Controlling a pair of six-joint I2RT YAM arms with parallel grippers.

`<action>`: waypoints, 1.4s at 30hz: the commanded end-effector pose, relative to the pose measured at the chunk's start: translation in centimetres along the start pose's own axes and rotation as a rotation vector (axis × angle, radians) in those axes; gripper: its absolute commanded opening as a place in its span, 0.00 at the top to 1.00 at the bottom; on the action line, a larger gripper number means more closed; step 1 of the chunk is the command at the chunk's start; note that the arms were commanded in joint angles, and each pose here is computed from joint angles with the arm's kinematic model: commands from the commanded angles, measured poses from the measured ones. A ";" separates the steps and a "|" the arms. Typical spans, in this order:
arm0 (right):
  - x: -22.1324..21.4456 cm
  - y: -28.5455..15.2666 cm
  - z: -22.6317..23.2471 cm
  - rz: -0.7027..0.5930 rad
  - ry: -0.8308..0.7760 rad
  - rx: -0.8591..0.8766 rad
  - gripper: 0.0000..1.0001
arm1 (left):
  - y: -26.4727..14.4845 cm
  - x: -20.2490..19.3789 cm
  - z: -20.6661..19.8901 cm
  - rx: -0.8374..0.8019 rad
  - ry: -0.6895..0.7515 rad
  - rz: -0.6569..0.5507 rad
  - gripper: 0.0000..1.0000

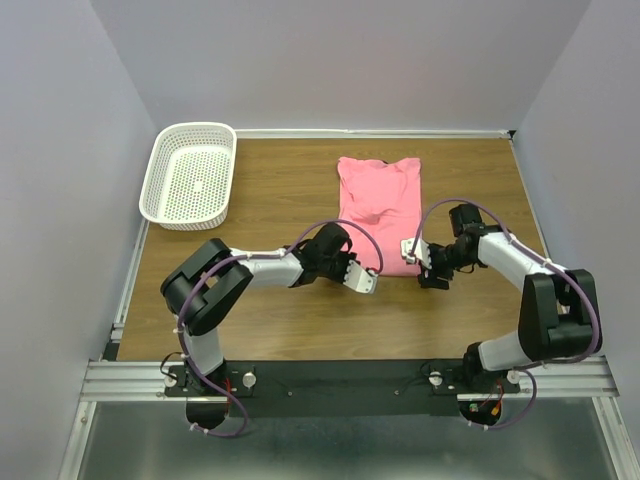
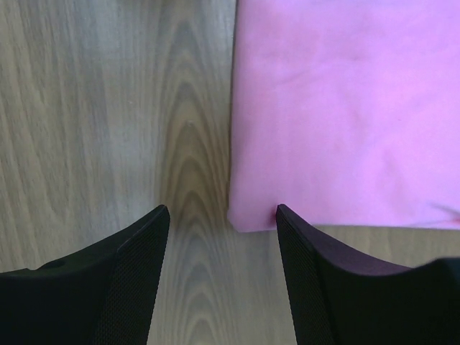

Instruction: Fold and stack the t-shirts

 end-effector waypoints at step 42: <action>6.7 -4.6 -6.1 0.002 0.209 -0.168 0.99 | -5.4 1.2 8.1 0.013 -0.076 -0.225 1.00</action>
Point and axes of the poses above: each gripper's point midway between its finger pads, its own y axis out along the fingers, its own z axis along the line the jaws close on, x = y × z, the point moved 10 cm from there along -y, back along the fingers, and after that the axes turned 8 degrees about y, right-handed, at the moved point
